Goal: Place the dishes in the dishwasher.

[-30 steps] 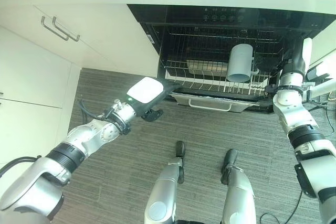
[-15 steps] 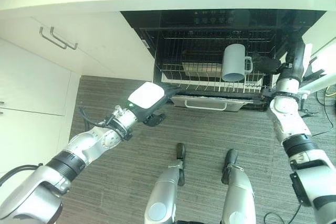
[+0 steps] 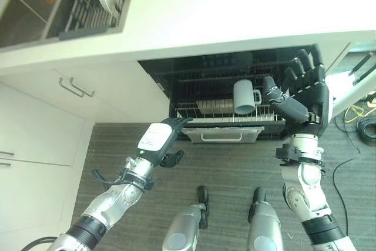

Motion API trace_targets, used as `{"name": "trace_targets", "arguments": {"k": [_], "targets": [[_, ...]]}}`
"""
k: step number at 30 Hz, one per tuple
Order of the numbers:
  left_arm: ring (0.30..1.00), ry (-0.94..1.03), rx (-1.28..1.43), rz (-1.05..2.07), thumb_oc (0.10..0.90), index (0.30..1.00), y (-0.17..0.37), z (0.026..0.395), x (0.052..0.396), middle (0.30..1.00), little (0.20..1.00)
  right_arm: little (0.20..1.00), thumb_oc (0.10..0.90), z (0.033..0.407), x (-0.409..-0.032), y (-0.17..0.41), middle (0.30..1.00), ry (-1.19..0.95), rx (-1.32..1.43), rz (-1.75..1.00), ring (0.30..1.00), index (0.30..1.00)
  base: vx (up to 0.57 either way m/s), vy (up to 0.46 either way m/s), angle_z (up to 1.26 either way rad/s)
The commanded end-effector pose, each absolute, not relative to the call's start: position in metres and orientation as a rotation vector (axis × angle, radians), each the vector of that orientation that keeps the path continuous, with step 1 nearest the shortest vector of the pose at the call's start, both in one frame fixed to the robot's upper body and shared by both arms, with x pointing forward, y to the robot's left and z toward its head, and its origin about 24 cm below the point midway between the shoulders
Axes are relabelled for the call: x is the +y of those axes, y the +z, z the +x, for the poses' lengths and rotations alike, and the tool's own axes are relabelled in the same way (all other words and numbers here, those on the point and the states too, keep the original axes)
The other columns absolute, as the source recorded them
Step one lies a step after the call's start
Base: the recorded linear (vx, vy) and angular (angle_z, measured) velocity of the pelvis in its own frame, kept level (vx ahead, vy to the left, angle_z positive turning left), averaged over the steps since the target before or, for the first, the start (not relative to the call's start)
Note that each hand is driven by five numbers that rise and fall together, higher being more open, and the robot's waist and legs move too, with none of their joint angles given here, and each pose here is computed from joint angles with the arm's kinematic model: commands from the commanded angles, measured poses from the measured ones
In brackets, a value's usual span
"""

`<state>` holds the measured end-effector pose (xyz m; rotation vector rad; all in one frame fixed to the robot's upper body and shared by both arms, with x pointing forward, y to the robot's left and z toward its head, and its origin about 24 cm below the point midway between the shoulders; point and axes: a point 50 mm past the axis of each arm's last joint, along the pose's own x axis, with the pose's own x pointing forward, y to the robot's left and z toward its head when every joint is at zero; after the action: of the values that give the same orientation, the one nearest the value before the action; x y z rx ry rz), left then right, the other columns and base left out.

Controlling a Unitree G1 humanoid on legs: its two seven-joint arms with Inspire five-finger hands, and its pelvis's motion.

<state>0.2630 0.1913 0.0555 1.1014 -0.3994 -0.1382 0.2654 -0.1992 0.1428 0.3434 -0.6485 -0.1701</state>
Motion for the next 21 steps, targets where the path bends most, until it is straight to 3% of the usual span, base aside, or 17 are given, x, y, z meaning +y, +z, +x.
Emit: {"name": "trace_targets", "arguments": {"k": [1, 6, 11, 18, 21], "targets": [[0.900, 0.102, -0.665, 0.859, 0.800, 0.900, 0.117, 0.269, 0.205, 0.900, 0.900, 0.900, 0.800, 0.248, -0.197, 0.188, 0.900, -0.107, -0.981, 0.303, 0.900, 0.900, 0.02, 0.108, 0.06], [0.900, 0.335, -0.747, 0.604, 0.800, 0.900, 0.138, 0.254, 0.225, 0.900, 0.900, 0.900, 0.800, 0.236, -0.205, 0.185, 0.900, -0.171, -1.005, 0.327, 0.900, 0.900, -0.01, 0.062, 0.08], [0.900, 0.579, -0.615, 0.397, 0.800, 0.900, 0.125, 0.240, 0.259, 0.900, 0.900, 0.900, 0.800, 0.231, -0.225, 0.179, 0.900, -0.309, -0.989, 0.285, 0.900, 0.900, 0.04, -0.008, 0.00], [0.900, 0.888, -0.098, 0.160, 0.800, 0.900, 0.035, 0.184, 0.329, 0.900, 0.900, 0.900, 0.800, 0.193, -0.307, 0.149, 0.900, -0.662, -0.912, 0.187, 0.900, 0.900, 0.07, -0.078, 0.23], [0.900, 0.928, 0.140, 0.060, 0.800, 0.900, -0.019, 0.158, 0.329, 0.900, 0.900, 0.900, 0.800, 0.180, -0.328, 0.142, 0.900, -0.730, -0.892, 0.165, 0.900, 0.900, 0.12, -0.077, -0.09]]}}
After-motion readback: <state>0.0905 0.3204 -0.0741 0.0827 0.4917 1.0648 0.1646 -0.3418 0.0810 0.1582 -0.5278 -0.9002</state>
